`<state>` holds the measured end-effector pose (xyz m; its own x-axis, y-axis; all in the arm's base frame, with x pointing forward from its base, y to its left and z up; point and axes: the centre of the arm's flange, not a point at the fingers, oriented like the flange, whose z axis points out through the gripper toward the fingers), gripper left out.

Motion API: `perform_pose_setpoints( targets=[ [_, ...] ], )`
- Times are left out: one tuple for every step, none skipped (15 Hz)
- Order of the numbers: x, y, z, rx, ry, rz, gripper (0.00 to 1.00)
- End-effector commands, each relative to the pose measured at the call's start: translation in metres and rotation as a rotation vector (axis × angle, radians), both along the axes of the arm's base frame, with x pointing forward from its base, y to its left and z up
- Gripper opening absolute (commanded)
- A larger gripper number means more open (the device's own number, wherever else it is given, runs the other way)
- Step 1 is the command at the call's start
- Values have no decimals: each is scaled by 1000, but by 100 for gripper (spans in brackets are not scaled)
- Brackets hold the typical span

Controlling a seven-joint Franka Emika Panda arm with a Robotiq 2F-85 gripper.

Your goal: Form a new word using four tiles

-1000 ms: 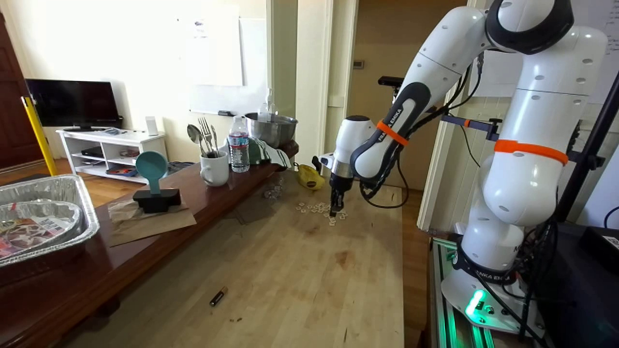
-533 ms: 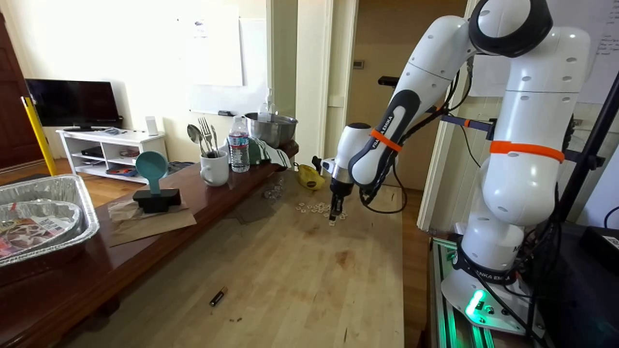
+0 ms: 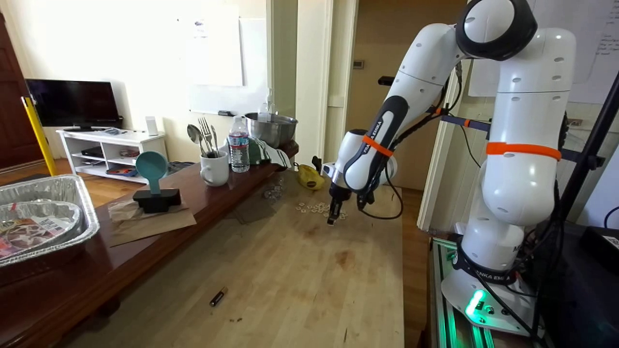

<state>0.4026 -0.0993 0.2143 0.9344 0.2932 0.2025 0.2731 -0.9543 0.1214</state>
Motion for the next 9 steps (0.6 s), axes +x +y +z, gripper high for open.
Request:
perform_pose_setpoints(
  targets=[
    [-4, 1, -15, 27, -6, -11, 0],
    [-3, 4, -15, 37, -4, -19, 0],
    [-2, 8, -15, 50, -7, -26, 0],
    [0, 14, -14, 61, -7, -36, 0],
    [2, 20, -13, 69, -11, -45, 0],
    [5, 26, -12, 79, -11, -49, 0],
    [6, 31, -12, 85, -13, -53, 0],
    [8, 36, -12, 89, -13, -52, 0],
    [9, 40, -12, 89, -12, -51, 0]
  ],
)
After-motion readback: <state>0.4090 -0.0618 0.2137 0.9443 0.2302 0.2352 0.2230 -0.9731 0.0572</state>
